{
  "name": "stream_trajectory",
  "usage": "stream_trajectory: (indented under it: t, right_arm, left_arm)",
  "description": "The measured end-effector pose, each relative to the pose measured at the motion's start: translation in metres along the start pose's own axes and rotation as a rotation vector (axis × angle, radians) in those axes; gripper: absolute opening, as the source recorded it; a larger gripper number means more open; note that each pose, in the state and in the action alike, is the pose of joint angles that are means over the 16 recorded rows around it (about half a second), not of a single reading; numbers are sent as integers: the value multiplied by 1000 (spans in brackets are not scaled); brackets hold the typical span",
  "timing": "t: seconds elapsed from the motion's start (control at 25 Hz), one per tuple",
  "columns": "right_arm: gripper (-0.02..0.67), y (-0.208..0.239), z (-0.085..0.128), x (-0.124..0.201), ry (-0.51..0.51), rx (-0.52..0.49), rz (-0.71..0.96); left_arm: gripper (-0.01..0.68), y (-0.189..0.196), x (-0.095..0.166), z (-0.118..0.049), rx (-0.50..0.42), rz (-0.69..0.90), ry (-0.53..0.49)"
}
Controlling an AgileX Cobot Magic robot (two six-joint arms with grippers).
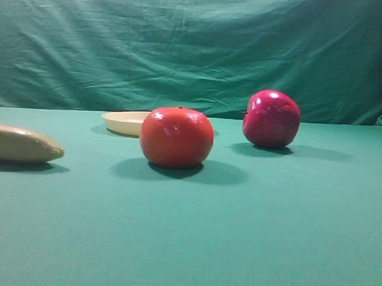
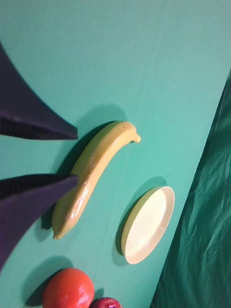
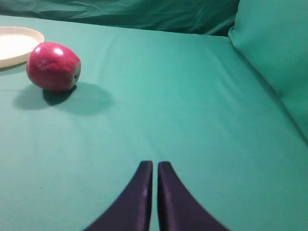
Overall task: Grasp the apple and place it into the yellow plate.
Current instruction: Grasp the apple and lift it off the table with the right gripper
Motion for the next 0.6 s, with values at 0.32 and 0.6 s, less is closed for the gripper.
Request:
stream_trajectory:
  t: [0.32, 0.6]
  right_arm:
    - [0, 0, 0, 0, 0, 0, 0]
    - [0, 0, 0, 0, 0, 0, 0]
  left_arm:
    - [157, 0, 0, -1, 7, -1, 20]
    - [157, 0, 0, -2, 13, -1, 40]
Point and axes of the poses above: a point on each arm's last joint axis where the gripper is mounted, y pointing back along that axis away from the gripper, z along the wrist's bending axis when the last joint is at zero, x = y × z, the point moved 8 cm from there along -y, pointing out along that axis toward the gripper, and after that the axes turned 6 degrees about -y, right-handed, at the moved point
